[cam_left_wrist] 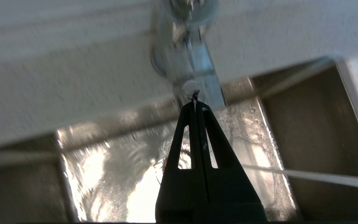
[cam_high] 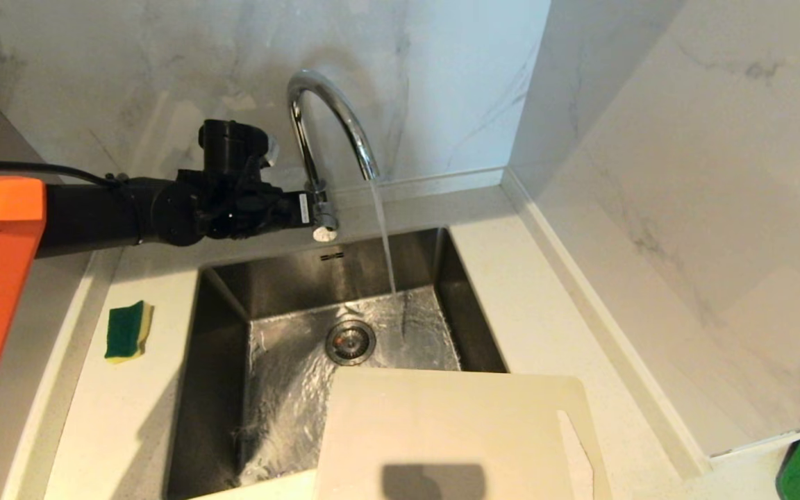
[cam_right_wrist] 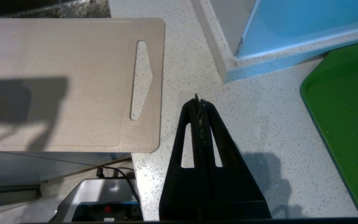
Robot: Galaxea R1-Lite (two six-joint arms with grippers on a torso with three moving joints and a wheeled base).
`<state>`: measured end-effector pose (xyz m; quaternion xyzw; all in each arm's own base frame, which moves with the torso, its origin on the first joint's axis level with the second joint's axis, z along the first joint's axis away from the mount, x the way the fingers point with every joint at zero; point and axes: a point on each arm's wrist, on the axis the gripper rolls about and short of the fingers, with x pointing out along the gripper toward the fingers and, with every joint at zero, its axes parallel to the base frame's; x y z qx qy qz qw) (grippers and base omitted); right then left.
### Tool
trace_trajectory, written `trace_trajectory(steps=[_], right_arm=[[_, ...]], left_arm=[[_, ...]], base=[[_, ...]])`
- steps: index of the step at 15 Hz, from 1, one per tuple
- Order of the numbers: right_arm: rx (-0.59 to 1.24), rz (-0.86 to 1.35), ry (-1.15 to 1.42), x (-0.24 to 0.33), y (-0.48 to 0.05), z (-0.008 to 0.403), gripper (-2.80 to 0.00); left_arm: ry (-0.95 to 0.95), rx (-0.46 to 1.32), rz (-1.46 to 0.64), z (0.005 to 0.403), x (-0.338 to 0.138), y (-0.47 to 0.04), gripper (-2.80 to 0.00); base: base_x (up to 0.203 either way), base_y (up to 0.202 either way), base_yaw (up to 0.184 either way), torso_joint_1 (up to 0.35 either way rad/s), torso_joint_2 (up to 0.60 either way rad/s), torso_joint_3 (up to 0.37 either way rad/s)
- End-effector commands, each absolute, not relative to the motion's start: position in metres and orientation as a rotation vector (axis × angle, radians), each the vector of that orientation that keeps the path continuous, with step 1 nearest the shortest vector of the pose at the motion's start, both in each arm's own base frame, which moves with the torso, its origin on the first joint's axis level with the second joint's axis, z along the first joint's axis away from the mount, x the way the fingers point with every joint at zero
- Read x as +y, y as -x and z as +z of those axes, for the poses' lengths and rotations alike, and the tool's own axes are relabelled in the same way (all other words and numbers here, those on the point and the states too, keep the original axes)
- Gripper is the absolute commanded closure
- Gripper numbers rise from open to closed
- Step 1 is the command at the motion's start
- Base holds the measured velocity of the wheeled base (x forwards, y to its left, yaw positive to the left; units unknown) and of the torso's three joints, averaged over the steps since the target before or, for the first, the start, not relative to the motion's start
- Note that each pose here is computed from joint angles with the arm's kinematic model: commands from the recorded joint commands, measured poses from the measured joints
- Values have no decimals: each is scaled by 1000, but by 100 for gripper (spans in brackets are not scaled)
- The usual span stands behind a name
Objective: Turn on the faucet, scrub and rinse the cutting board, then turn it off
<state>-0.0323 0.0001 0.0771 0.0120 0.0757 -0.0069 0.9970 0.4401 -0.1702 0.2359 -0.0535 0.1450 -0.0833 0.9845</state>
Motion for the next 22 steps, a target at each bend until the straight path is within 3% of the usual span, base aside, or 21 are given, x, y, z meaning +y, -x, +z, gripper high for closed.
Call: trace_trajectory(steps=[1,11,15,22], right_arm=[[153,-14,-24,0,32,77,0],[153,-14,-24,0,32,77,0],[153,-16,-25,0,32,77,0],[153,-14,-25,0,32,77,0]], left_arm=[[98,272,-167,237,-170,-441,0],[99,248,-141,258,-164,-427,0],[55,308,-164,306,-139,-367,0],[-25,244,-133,361,-63,-228,0]], base=[[0,0,0,0,0,0],[0,0,0,0,0,0],[0,0,0,0,0,0],[0,0,0,0,0,0]])
